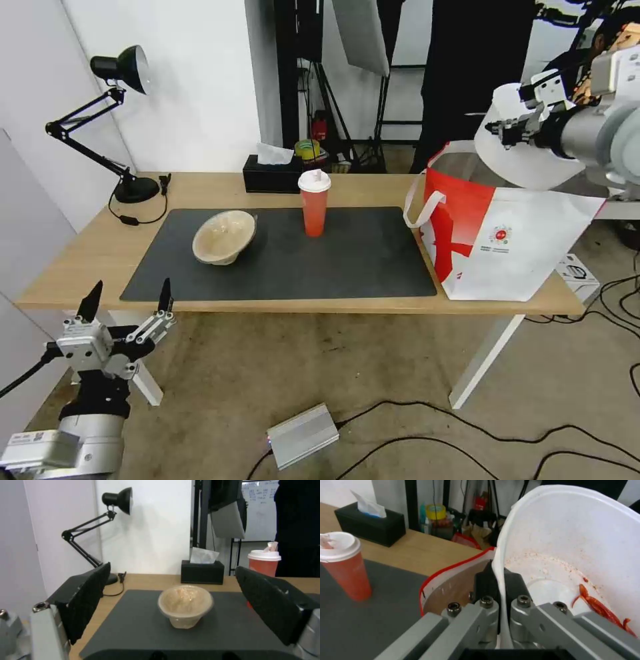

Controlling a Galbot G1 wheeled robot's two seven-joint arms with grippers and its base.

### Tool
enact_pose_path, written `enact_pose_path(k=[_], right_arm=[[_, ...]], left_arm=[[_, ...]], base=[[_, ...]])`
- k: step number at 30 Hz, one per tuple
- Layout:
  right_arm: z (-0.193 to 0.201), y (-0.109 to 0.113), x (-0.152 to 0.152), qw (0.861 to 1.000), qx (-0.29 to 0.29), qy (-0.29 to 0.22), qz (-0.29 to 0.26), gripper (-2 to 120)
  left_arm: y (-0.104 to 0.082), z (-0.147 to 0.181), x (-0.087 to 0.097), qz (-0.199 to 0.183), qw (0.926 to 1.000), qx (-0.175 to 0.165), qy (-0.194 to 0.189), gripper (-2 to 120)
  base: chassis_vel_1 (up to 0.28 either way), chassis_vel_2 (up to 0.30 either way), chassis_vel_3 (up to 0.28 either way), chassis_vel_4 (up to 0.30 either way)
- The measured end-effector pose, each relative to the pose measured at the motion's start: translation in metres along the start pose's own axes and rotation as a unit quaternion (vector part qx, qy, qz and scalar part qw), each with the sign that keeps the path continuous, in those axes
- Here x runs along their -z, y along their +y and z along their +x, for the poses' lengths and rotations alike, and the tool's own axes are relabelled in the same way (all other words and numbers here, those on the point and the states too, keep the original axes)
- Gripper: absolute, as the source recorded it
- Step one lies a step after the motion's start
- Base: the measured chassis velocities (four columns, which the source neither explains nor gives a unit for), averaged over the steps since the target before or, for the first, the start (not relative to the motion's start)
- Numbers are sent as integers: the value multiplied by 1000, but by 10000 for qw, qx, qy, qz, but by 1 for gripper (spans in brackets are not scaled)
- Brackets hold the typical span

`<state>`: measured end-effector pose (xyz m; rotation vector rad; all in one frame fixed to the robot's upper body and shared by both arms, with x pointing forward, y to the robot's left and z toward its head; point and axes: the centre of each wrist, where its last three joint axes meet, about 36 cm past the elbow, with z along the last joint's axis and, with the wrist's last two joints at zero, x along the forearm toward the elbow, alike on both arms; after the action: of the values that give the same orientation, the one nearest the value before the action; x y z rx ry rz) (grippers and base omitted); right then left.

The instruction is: Pick up the trash from the table and place it into the takeout bag.

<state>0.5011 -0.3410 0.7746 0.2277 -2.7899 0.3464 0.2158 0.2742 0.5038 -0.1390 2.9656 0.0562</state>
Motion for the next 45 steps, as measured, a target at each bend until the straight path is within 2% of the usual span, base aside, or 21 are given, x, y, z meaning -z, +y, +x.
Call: enact_pose_path(k=[11,31,45], right_arm=[[-12,-2,-1,10000,-40,46,-45,0],[-34,-4,23,10000,-52,7,-11,0],[-46,4,21,10000,23,69,24,0]], left_arm=[[-1,0,-2,6,10000,-27,30,100],[0,0,2,-23,10000,-16,-36,100],[-1,-1,4,-26,10000,-14,-74,100]], base=[[0,0,0,0],[0,0,0,0],[0,0,0,0]])
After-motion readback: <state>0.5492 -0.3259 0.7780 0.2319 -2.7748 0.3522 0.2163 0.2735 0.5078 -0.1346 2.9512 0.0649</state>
